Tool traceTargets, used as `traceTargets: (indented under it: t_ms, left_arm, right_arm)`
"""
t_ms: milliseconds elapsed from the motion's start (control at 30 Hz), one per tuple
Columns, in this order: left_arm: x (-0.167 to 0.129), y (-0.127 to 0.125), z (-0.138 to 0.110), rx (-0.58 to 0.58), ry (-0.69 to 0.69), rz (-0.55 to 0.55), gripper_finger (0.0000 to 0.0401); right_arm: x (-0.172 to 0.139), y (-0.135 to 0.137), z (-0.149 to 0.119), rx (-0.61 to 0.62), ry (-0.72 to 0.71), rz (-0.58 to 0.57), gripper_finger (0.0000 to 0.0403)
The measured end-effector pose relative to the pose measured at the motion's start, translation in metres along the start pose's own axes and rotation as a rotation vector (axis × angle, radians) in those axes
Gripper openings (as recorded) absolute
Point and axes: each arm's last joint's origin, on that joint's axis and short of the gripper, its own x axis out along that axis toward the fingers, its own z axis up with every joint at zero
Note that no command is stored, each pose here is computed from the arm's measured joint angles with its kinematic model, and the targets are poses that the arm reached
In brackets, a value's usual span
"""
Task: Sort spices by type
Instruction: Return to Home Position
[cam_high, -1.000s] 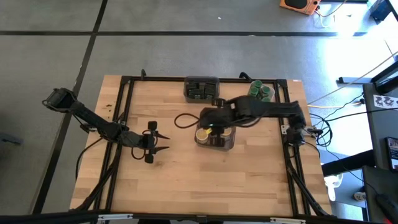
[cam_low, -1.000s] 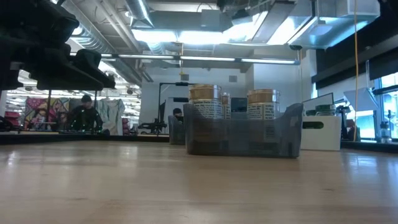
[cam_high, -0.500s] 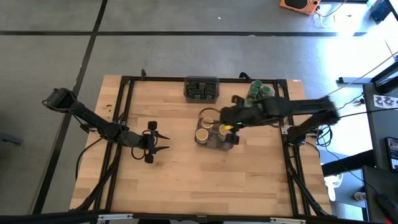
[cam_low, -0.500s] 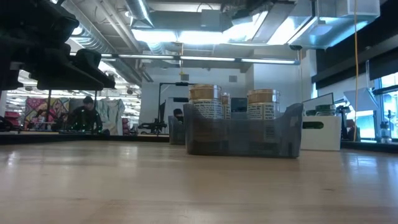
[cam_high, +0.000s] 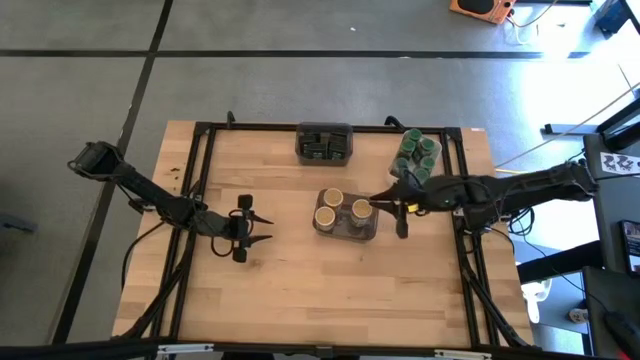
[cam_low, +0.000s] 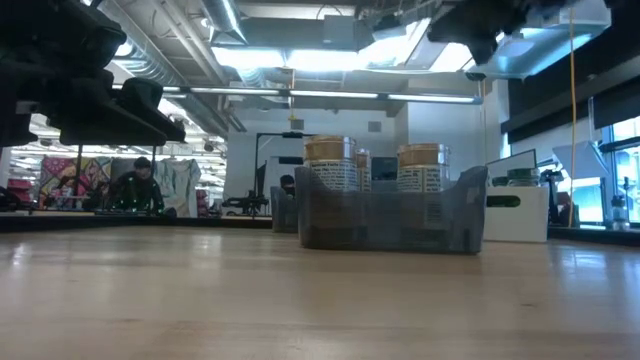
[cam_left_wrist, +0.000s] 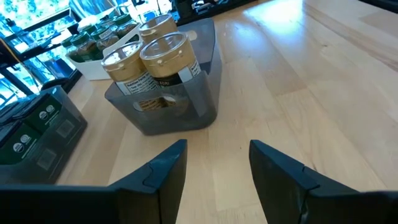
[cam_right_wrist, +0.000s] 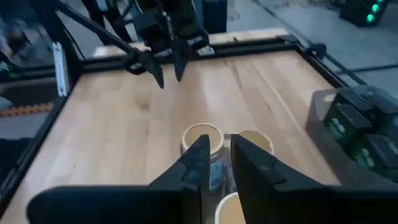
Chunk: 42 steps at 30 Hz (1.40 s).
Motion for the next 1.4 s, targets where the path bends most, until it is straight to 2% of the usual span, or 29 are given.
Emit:
traceTargets:
  t_ms: [233, 467, 700, 800, 900, 1400]
  left_arm:
    - [0.000, 0.000, 0.000, 0.000, 0.001, 0.000, 0.0170]
    - [0.000, 0.000, 0.000, 0.002, 0.005, -0.001, 0.0170]
    - [0.000, 0.000, -0.002, 0.010, 0.019, -0.003, 0.0170]
    - [0.000, 0.000, -0.002, 0.010, 0.019, -0.003, 0.0170]
    - [0.000, 0.000, -0.002, 0.010, 0.018, -0.003, 0.0170]
    - [0.000, 0.000, -0.001, 0.001, 0.015, -0.002, 0.0170]
  right_arm:
    - [0.000, -0.007, -0.052, 0.029, -0.151, 0.063, 0.0064]
    - [-0.006, -0.013, -0.087, 0.057, -0.304, 0.088, 0.0064]
    - [-0.014, -0.020, -0.116, 0.069, -0.360, 0.090, 0.0064]
    - [-0.021, -0.023, -0.123, 0.085, -0.418, 0.076, 0.0064]
    - [-0.026, -0.027, -0.135, 0.092, -0.419, 0.048, 0.0064]
    - [-0.049, -0.033, -0.136, 0.080, -0.458, 0.011, 0.0064]
